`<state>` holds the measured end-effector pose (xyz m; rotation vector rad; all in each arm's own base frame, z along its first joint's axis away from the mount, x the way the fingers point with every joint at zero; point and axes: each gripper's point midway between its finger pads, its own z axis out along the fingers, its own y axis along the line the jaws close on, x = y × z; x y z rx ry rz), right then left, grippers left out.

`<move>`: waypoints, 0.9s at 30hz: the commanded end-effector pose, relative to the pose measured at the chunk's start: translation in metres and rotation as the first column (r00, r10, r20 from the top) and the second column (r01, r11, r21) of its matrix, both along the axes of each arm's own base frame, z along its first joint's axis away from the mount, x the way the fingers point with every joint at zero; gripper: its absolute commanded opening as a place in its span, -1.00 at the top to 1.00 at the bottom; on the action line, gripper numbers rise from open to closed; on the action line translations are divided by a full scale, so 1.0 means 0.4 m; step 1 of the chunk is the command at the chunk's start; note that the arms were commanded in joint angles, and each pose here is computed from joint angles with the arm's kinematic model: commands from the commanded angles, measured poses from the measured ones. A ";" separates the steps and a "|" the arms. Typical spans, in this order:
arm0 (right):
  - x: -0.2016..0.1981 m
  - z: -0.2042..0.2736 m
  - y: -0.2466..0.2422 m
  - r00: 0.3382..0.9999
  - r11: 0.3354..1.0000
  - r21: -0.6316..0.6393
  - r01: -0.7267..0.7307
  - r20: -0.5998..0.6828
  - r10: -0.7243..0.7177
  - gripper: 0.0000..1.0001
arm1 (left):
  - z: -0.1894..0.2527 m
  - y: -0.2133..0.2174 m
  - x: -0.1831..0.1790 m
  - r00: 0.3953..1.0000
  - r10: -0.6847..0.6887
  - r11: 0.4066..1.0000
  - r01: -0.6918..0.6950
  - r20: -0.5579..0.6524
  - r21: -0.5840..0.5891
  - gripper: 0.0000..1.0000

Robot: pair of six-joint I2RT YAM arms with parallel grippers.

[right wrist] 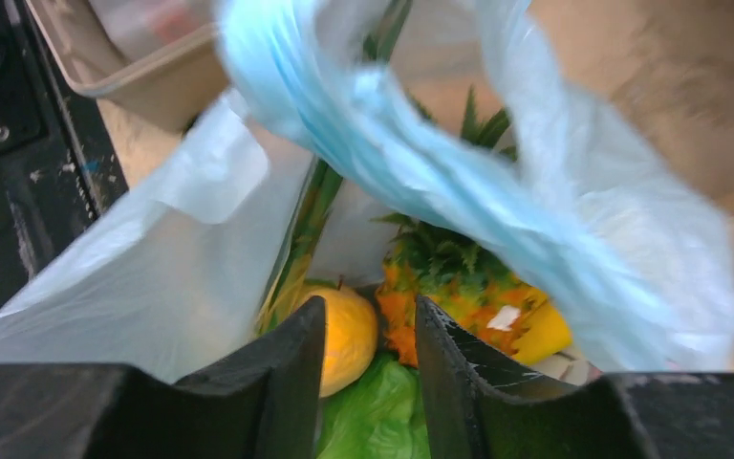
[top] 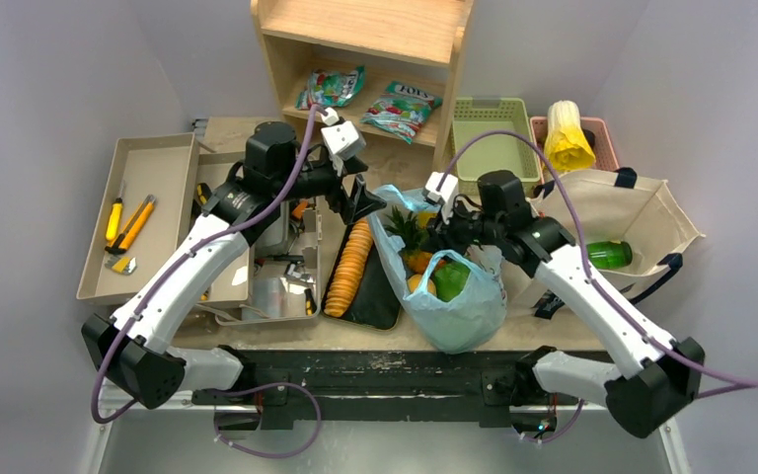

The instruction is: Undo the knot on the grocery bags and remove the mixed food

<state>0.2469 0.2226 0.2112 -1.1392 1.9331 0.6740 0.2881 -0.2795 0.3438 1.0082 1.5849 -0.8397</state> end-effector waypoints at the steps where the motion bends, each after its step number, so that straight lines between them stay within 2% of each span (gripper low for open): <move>1: 0.000 0.153 0.003 0.975 0.991 0.133 -0.008 0.221 -0.022 0.21 | -0.001 0.006 0.009 1.000 0.025 0.999 -0.026 0.018 0.027 -0.75; 5: 0.004 0.082 -0.004 0.990 0.996 0.085 0.035 0.131 -0.046 0.31 | -0.016 0.001 0.019 0.999 0.029 0.998 -0.030 0.015 0.053 -0.75; 8: 0.052 0.065 0.007 0.984 0.991 0.095 0.090 0.143 -0.103 0.33 | -0.029 -0.004 0.034 0.999 0.046 0.997 -0.045 -0.013 0.059 -0.74; 13: 0.091 0.028 0.037 0.976 0.990 0.106 0.094 0.188 -0.113 -0.09 | -0.086 -0.003 0.077 0.987 0.132 0.988 -0.124 -0.088 0.086 -0.78; 17: 0.131 -0.019 0.044 0.973 0.987 0.086 0.138 0.176 -0.152 -0.37 | -0.117 0.020 0.146 0.955 0.283 0.953 -0.270 -0.093 0.135 -0.94; 19: 0.153 -0.029 0.046 0.967 0.982 0.091 0.166 0.182 -0.180 -0.51 | -0.124 0.018 0.159 0.954 0.288 0.950 -0.273 -0.084 0.150 -0.95; 21: 0.170 -0.038 0.052 0.962 0.978 0.107 0.181 0.189 -0.199 -0.56 | -0.138 0.009 0.162 0.955 0.276 0.952 -0.257 -0.107 0.168 -0.89; 22: 0.176 -0.045 0.057 0.962 0.978 0.110 0.178 0.191 -0.197 -0.56 | -0.141 0.005 0.160 0.955 0.270 0.953 -0.247 -0.124 0.174 -0.82; 23: 0.181 -0.055 0.060 0.962 0.978 0.108 0.181 0.188 -0.198 -0.58 | -0.146 -0.003 0.156 0.956 0.256 0.958 -0.230 -0.146 0.174 -0.64; 27: 0.191 -0.105 0.062 0.967 0.982 0.070 0.176 0.175 -0.186 -0.73 | -0.142 -0.027 0.131 0.957 0.206 0.975 -0.181 -0.206 0.132 0.33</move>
